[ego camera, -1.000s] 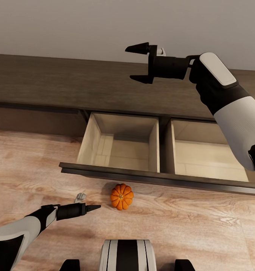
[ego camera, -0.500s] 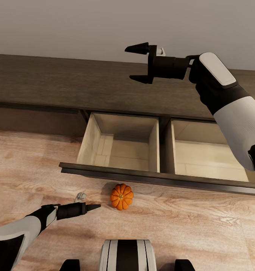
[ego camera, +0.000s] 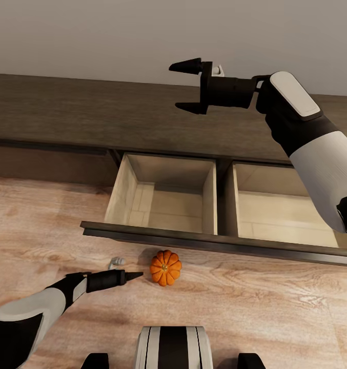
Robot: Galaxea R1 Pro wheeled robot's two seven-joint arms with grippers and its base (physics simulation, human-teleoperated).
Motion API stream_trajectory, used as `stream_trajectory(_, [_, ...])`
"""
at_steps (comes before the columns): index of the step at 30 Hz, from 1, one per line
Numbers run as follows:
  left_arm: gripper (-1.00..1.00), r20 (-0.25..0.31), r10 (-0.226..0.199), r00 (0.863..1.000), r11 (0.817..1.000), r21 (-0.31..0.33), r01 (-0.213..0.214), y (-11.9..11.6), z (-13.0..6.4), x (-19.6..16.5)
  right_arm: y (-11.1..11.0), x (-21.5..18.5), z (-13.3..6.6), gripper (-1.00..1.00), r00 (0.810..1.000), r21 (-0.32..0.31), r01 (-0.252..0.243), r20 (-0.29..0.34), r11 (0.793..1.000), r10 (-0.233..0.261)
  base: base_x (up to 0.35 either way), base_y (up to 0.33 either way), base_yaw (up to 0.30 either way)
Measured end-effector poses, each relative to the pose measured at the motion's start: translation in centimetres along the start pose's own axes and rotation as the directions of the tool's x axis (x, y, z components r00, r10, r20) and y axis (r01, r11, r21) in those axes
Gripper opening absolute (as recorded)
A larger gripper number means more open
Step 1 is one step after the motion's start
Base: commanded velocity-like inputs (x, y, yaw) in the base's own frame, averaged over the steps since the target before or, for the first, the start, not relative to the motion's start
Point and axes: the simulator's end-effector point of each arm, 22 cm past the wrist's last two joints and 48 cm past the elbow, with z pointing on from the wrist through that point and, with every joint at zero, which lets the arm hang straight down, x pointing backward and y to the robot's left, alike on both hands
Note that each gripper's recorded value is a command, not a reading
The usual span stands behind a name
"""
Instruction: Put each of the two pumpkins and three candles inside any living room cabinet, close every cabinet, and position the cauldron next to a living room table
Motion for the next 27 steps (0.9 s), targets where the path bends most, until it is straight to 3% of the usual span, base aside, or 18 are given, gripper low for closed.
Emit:
stream_trajectory(11, [1.00, 0.008, 0.023, 1.000, 0.999, 0.021, -0.024, -1.1, 1.2, 0.0, 0.1, 0.3, 0.3, 1.00, 1.000, -0.001, 0.001, -0.007, 1.000, -0.001, 0.000, 0.000, 0.000])
stream_trajectory(15, [1.00, 0.034, 0.073, 0.997, 0.997, 0.030, -0.074, -1.4, 1.3, -0.5, -0.3, 0.4, 0.5, 1.00, 1.000, 0.016, 0.001, -0.009, 1.000, -0.001, 0.000, 0.000, 0.000])
stream_trajectory(27, [1.00, 0.054, 0.116, 0.992, 0.992, 0.046, -0.118, -2.2, 1.8, -0.7, -0.4, 0.4, 0.6, 1.00, 1.000, 0.023, 0.001, -0.009, 1.000, -0.001, 0.021, -0.003, 0.000])
